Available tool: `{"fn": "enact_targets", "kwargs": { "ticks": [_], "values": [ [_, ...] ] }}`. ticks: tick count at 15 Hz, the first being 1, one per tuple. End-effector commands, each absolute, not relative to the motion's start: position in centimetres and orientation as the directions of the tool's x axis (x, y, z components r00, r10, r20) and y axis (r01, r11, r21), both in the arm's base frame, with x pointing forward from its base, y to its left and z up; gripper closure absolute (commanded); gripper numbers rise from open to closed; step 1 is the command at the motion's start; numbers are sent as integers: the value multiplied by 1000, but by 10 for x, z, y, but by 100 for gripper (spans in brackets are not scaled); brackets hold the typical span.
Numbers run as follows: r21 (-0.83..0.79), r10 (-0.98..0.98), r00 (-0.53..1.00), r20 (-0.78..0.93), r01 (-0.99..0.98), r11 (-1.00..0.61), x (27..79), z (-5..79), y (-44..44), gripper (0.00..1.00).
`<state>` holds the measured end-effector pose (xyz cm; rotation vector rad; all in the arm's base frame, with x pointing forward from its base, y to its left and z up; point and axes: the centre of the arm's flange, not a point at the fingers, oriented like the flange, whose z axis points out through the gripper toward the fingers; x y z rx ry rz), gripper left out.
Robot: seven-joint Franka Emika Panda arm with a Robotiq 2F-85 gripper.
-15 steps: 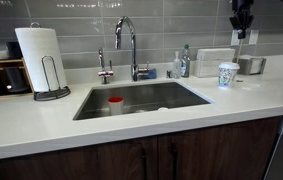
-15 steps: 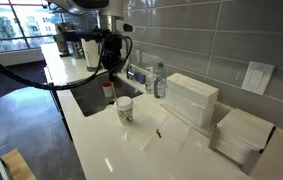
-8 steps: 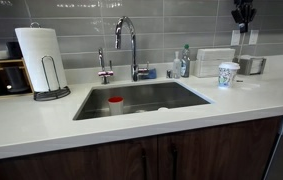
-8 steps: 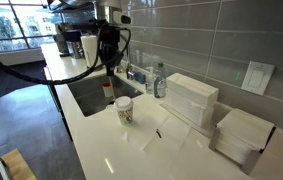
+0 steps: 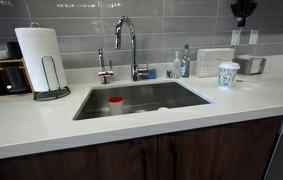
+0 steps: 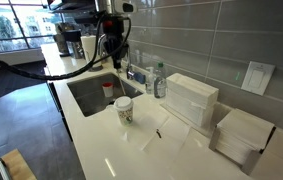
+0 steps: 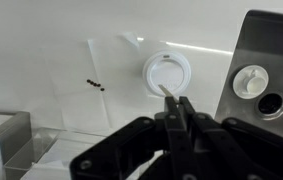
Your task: Pull out the mixing stick from the top hole in the lid of the paper cup lid and put it on the white serviette on the kitchen counter
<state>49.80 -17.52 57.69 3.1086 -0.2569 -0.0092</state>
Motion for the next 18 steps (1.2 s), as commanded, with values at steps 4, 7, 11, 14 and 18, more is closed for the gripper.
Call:
{"fn": "enact_targets", "kwargs": {
  "ticks": [4,7,11,14,18],
  "values": [
    [-76,-298,933,202,-289,-954,475,572,-230,98],
    [-68,-285,916,281,-277,-958,467,553,-249,98],
    [-70,-241,902,357,-232,-970,456,524,-265,98],
    [-88,-235,885,402,-218,-972,445,515,-286,98],
    [-4,-141,882,449,-156,-988,432,497,-306,98]
  ]
}}
